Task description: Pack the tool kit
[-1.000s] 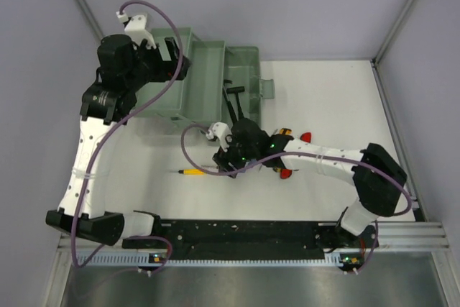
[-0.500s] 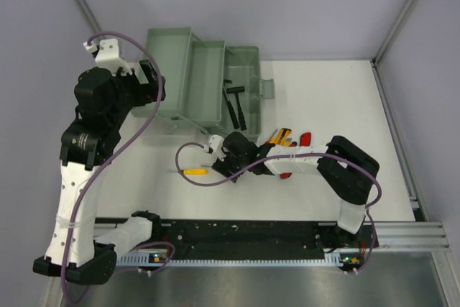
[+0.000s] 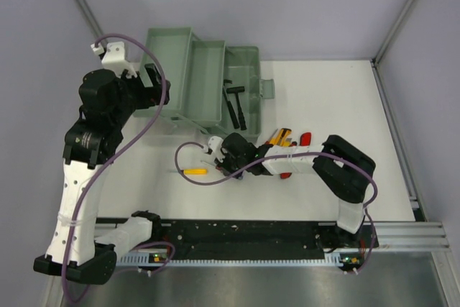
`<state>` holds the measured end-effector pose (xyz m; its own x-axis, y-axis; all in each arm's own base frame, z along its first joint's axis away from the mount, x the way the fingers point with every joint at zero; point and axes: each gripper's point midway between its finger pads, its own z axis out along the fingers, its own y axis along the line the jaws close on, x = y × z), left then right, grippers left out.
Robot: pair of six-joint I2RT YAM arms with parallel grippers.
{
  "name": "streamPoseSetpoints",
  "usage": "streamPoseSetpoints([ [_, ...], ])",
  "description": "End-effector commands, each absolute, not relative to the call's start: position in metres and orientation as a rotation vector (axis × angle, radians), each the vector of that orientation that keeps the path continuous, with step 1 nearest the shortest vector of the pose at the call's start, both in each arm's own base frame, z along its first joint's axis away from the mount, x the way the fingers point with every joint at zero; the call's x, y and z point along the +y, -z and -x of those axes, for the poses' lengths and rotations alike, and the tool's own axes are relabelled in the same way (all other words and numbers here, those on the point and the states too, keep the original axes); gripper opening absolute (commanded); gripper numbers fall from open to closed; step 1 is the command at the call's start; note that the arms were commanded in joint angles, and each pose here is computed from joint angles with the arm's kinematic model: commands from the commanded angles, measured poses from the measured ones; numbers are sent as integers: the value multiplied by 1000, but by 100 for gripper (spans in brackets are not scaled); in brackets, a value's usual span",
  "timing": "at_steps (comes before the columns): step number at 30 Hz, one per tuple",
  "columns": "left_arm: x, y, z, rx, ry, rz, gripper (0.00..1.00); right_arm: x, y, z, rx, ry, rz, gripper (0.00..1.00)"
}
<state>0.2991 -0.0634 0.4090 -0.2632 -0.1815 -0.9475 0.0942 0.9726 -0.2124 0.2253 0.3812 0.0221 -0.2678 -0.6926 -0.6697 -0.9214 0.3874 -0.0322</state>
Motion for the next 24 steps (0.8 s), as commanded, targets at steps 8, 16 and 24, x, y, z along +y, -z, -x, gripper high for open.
streamPoseSetpoints([
  [8, -72, -418, -297, 1793, 318, 31, 98, 381, -79, -230, 1950, -507, 1289, 0],
  [16, -73, -432, -298, 1751, 339, 50, 98, 399, -219, -240, 1709, -689, 1087, 0],
  [24, -128, -469, -304, 1602, 670, -92, 98, 392, -336, -284, 1581, -1070, 737, 0],
])
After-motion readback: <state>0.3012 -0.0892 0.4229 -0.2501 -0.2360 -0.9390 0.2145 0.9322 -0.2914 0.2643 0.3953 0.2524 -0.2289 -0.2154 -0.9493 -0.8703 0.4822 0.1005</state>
